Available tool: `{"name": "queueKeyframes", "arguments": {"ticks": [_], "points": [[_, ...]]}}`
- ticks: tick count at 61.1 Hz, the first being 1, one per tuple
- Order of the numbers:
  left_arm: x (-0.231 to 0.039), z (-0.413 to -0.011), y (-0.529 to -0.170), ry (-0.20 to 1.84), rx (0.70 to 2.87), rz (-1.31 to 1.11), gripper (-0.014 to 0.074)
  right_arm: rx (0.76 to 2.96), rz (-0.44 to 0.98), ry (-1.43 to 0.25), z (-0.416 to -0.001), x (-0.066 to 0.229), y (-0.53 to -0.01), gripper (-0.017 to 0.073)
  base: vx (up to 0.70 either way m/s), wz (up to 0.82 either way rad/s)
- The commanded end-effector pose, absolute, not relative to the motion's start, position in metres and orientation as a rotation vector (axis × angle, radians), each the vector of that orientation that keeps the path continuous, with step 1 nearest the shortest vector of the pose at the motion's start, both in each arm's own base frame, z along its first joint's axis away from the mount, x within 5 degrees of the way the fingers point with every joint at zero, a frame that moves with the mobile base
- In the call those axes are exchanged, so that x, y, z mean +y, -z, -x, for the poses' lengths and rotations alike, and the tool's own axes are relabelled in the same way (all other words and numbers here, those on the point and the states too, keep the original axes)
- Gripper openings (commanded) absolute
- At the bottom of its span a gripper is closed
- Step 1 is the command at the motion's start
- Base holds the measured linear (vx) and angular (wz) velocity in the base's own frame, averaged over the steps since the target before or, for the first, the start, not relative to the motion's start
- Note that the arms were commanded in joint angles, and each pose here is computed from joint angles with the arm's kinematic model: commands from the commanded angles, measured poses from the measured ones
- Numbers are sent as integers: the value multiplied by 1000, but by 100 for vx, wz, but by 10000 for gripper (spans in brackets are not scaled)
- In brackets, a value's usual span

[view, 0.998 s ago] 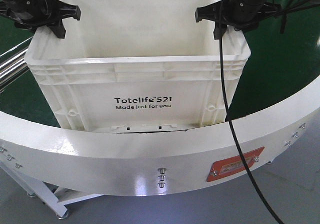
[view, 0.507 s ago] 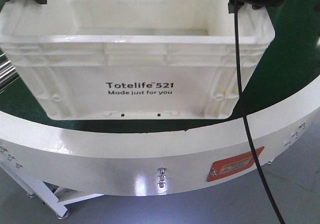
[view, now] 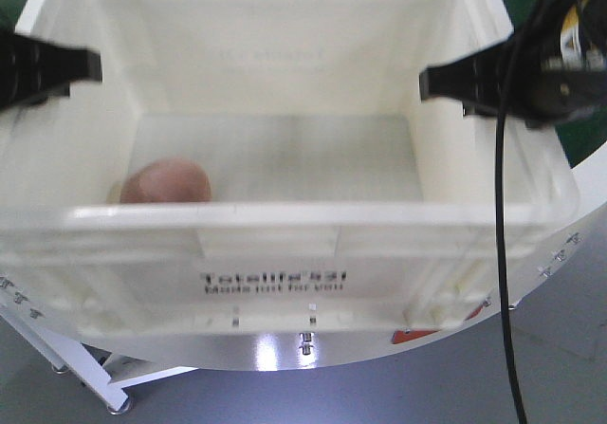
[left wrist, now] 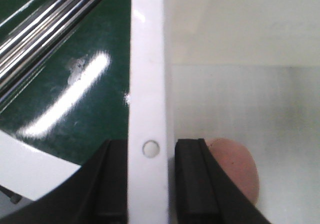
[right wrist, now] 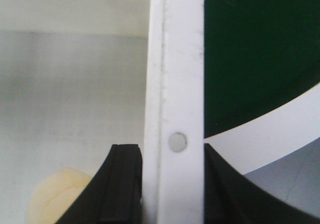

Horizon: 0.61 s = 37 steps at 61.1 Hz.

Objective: Place moving items into box and shelve
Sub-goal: 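Lift the tote off the conveyor with both grippers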

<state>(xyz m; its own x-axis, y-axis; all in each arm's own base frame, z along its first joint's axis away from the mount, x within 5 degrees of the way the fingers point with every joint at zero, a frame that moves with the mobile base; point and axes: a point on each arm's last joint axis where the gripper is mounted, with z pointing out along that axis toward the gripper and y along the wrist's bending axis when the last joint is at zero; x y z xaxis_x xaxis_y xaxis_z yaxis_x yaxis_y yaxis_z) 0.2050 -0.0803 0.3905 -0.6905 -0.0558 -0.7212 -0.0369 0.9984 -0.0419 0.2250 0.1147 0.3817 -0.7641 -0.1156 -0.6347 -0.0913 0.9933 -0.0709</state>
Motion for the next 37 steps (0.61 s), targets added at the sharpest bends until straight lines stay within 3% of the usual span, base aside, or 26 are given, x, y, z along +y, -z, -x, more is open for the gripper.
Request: {"name": "queueKeyframes", "arguments": {"ticks": [1, 37], "points": [[-76, -193, -411, 92, 2126, 36, 95, 2247, 150, -15, -214, 108, -405, 84, 0, 0], [-75, -188, -404, 84, 2119, 15, 95, 2253, 143, -18, -210, 105, -401, 85, 0, 0]]}}
